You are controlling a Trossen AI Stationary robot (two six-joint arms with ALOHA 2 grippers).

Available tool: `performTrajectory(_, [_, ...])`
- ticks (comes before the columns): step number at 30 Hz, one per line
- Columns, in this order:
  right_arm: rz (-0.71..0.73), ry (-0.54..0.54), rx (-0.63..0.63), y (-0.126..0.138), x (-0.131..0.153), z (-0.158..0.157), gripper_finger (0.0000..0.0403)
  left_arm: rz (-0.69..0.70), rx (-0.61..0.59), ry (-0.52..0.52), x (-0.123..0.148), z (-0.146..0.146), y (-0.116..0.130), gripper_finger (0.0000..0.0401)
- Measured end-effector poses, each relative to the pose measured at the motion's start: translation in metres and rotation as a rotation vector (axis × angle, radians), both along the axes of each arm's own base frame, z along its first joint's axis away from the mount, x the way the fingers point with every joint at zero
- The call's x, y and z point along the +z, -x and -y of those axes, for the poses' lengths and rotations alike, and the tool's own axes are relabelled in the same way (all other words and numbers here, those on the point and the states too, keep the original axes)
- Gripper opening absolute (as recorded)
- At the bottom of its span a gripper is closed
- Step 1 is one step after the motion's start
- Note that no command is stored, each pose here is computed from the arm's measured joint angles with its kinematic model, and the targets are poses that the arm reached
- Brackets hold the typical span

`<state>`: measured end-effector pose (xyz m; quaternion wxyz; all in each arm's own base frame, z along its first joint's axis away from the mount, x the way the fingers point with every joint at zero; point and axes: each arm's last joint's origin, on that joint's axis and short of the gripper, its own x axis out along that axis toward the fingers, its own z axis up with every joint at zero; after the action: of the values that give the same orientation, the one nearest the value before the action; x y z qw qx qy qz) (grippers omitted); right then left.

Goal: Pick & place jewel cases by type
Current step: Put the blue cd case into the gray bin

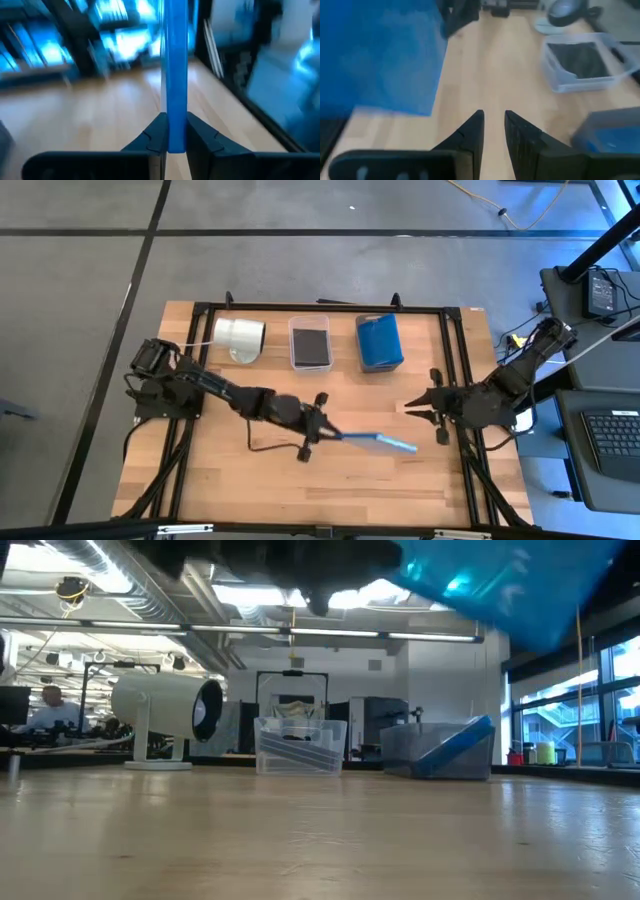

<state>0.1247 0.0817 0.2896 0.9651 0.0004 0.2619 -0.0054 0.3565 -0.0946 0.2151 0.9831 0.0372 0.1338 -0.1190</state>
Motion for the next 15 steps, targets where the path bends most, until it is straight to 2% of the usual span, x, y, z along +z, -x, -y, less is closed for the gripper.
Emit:
performTrajectory(3, [-0.008,0.027,-0.062,0.001,-0.002,0.003,0.0080,0.201,0.016,0.005,-0.009,-0.021,0.010,0.0041])
performTrajectory(7, [0.003,0.095,-0.128,0.002,-0.004,0.006,0.0080,0.350,0.066,0.028,-0.018,-0.051,0.025,0.0042])
performTrajectory(12, [0.059,0.193,-0.212,-0.007,-0.004,0.003,0.0080,0.428,0.146,0.074,-0.018,-0.073,0.032,0.0046])
performTrajectory(15, [0.108,0.259,-0.291,-0.017,-0.006,-0.004,0.0080,0.469,0.164,0.064,-0.013,-0.078,0.031,0.0043])
